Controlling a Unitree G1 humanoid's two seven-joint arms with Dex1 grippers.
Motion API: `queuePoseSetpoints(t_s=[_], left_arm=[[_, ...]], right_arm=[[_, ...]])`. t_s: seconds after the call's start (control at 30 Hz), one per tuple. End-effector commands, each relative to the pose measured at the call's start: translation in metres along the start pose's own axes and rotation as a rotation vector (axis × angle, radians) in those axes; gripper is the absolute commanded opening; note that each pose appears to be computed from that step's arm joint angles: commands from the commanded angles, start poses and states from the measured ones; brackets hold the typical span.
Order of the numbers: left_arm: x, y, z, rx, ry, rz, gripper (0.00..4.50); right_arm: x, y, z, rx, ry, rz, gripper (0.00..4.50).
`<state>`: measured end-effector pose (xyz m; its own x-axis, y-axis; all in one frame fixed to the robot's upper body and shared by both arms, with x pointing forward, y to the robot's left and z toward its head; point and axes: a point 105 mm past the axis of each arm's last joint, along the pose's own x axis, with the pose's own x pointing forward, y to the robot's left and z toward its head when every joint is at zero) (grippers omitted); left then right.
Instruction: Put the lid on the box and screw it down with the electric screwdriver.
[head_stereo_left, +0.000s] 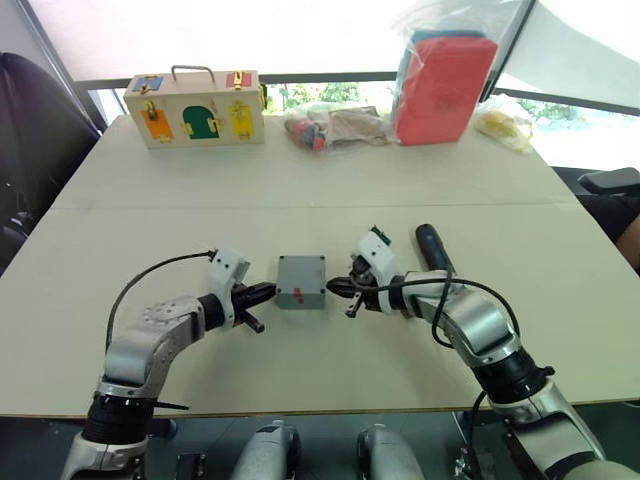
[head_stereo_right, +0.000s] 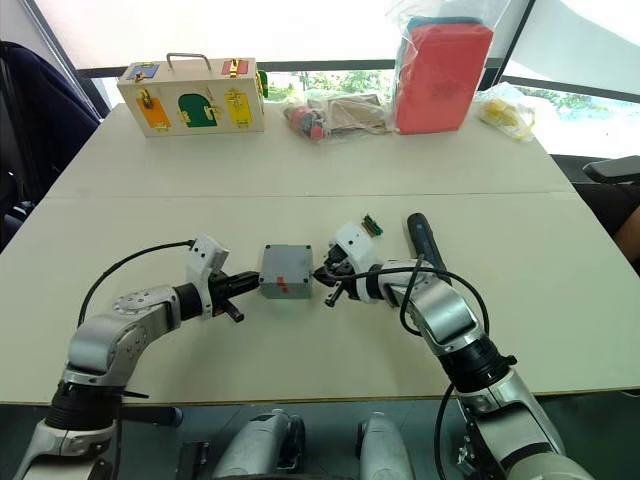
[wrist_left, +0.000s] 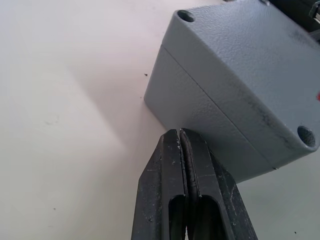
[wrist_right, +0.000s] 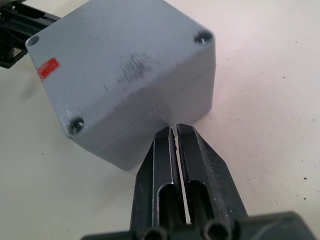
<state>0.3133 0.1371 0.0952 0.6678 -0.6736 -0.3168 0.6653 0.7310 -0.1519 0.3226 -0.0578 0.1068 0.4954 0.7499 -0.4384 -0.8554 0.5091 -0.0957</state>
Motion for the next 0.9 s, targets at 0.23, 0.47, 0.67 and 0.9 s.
queuePoseSetpoints(t_s=[0.23, 0.47, 0.67, 0.9], left_arm=[[-0.032, 0.015, 0.070, 0.137, -0.246, 0.104, 0.00], [-0.065, -0.002, 0.082, 0.108, -0.197, -0.136, 0.00], [-0.081, -0.016, 0.090, 0.212, -0.141, -0.212, 0.00], [-0.076, -0.025, 0.098, 0.296, -0.118, -0.282, 0.00]], right_arm=[[-0.036, -0.009, 0.030, -0.014, -0.100, -0.065, 0.07], [-0.066, -0.017, 0.041, 0.023, -0.136, -0.096, 0.07], [-0.078, -0.028, 0.042, 0.047, -0.131, -0.115, 0.07], [-0.088, -0.048, 0.040, 0.024, -0.134, -0.211, 2.30]])
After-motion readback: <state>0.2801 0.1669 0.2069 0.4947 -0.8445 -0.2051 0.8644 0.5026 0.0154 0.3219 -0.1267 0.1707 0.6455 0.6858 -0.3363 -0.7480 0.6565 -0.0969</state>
